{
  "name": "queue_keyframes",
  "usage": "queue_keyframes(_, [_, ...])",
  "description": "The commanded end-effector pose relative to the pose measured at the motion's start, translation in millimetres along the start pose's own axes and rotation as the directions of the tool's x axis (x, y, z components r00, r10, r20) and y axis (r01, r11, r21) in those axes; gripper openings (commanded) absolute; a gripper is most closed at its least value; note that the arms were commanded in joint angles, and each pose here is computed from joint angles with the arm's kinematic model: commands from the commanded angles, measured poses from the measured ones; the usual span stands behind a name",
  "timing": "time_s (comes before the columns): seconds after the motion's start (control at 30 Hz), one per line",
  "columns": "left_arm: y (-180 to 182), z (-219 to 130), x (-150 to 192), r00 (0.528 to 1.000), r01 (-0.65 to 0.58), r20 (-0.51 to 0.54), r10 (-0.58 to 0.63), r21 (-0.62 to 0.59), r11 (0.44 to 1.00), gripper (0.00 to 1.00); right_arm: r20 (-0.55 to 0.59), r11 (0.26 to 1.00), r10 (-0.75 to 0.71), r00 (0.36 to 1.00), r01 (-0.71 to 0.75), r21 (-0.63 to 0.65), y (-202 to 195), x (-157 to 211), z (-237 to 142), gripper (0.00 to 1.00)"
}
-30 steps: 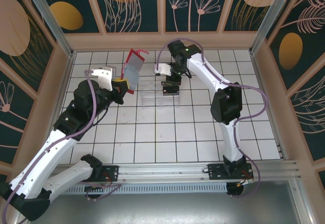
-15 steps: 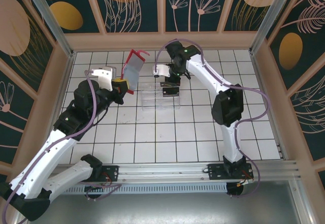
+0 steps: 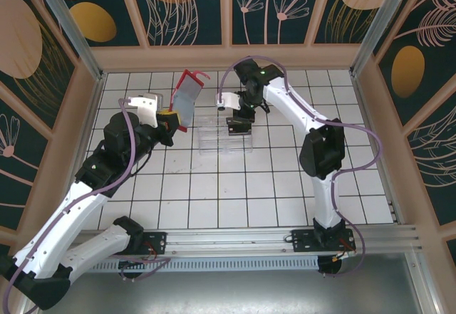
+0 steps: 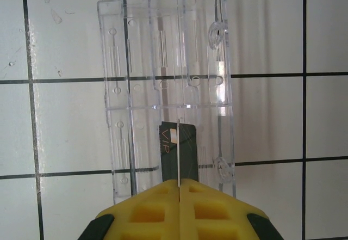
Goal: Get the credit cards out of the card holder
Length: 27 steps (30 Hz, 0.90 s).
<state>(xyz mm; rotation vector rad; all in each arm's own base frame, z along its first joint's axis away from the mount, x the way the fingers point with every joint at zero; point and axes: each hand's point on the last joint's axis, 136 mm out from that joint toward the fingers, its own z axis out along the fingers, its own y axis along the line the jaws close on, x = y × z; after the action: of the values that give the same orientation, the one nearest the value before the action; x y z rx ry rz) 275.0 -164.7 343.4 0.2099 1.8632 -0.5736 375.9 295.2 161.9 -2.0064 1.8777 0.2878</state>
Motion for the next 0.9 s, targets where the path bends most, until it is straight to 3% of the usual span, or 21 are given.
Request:
queue_keyframes(0.0, [1.6,-3.7,-6.5,1.0,-0.007,0.024,0.008,-0.01,1.0,0.0,0.002,0.998,0.002,1.0,-0.002,-0.055,3.4,7.7,18.5,0.0])
queue_keyframes(0.3, [2.3,-4.9,-6.7,1.0,-0.003,0.025,0.004,-0.015,1.0,0.0,0.017,0.996,-0.003,1.0,0.004,-0.089,4.9,11.1,41.6,0.0])
queue_keyframes(0.7, [1.1,-3.6,-8.3,1.0,-0.004,0.025,0.004,-0.009,1.0,0.0,-0.058,0.996,0.045,0.997,-0.05,-0.081,2.2,38.9,45.3,0.01])
queue_keyframes(0.8, [-0.2,-4.8,-8.9,1.0,-0.001,0.026,0.001,-0.003,1.0,0.0,-0.072,0.998,0.055,0.996,-0.058,-0.039,-3.6,40.5,40.7,0.23])
queue_keyframes(0.87, [-0.8,-5.7,-9.4,1.0,0.0,0.028,0.0,0.0,1.0,0.0,-0.045,0.999,0.044,0.998,-0.045,-0.014,-6.1,33.5,30.3,0.29])
